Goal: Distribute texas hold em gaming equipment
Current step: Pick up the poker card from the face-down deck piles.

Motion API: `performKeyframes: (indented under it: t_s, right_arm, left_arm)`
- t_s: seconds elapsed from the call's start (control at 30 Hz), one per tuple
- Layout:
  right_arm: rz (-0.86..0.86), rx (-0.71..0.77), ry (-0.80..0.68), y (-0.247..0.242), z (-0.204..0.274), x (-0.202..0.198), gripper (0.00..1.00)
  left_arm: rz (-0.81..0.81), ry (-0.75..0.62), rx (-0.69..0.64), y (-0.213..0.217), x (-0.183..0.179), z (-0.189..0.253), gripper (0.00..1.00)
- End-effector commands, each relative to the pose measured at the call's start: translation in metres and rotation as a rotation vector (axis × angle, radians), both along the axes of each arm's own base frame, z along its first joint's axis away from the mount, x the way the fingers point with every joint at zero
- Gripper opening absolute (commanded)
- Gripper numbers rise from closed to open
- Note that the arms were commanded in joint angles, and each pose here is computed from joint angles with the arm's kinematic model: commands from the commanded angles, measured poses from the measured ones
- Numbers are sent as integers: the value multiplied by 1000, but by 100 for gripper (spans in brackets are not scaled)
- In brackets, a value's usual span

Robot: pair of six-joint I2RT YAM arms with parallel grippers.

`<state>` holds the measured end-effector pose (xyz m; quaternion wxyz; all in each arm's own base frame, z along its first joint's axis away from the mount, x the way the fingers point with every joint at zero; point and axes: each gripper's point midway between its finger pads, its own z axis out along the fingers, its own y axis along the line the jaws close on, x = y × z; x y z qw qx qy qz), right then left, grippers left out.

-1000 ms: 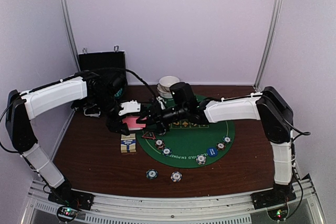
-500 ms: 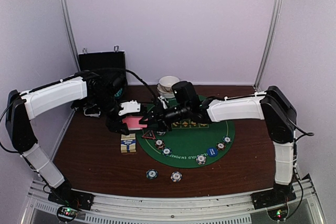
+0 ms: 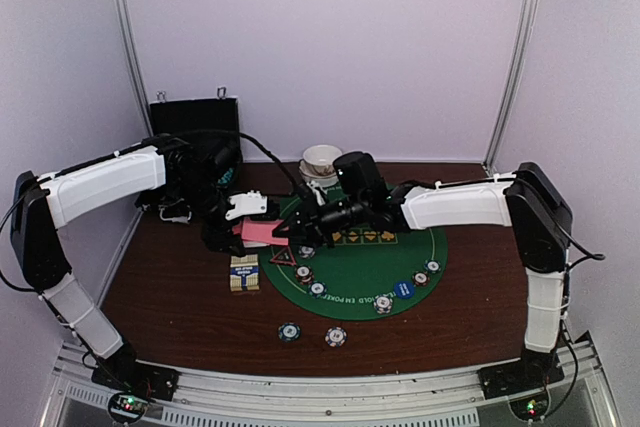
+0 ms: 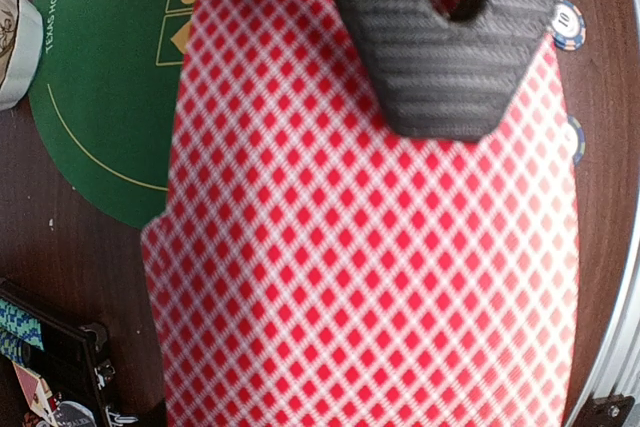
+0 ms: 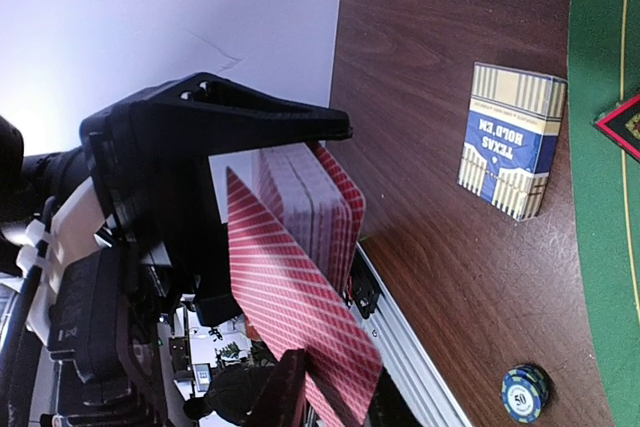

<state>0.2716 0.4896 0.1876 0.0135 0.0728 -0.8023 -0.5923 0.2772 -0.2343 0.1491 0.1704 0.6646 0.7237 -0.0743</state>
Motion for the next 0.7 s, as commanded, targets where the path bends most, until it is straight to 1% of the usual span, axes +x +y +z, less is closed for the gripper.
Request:
performKeyframes:
  t_s: [0.0, 0.27, 0.33, 0.4, 0.47, 0.67]
  right_arm:
    - [-1, 39, -26, -6, 25, -2, 13]
    - [-25, 33, -38, -21, 31, 3, 3]
    - [-32, 37, -38, -24, 32, 4, 3]
    - [-36, 52, -36, -27, 34, 6, 3]
    - [-42, 58, -31, -30, 35, 8, 2]
    - [-68, 39, -32, -51, 33, 19, 1]
  left_arm:
    - [8, -68, -53, -6, 11, 19, 20]
    - [11, -66, -38, -3, 10, 15, 16]
    - [11, -67, -39, -3, 9, 15, 15]
    - [11, -70, -39, -3, 10, 16, 10]
    - [13, -71, -33, -2, 10, 15, 8]
    - [22, -83, -19, 3, 10, 15, 7]
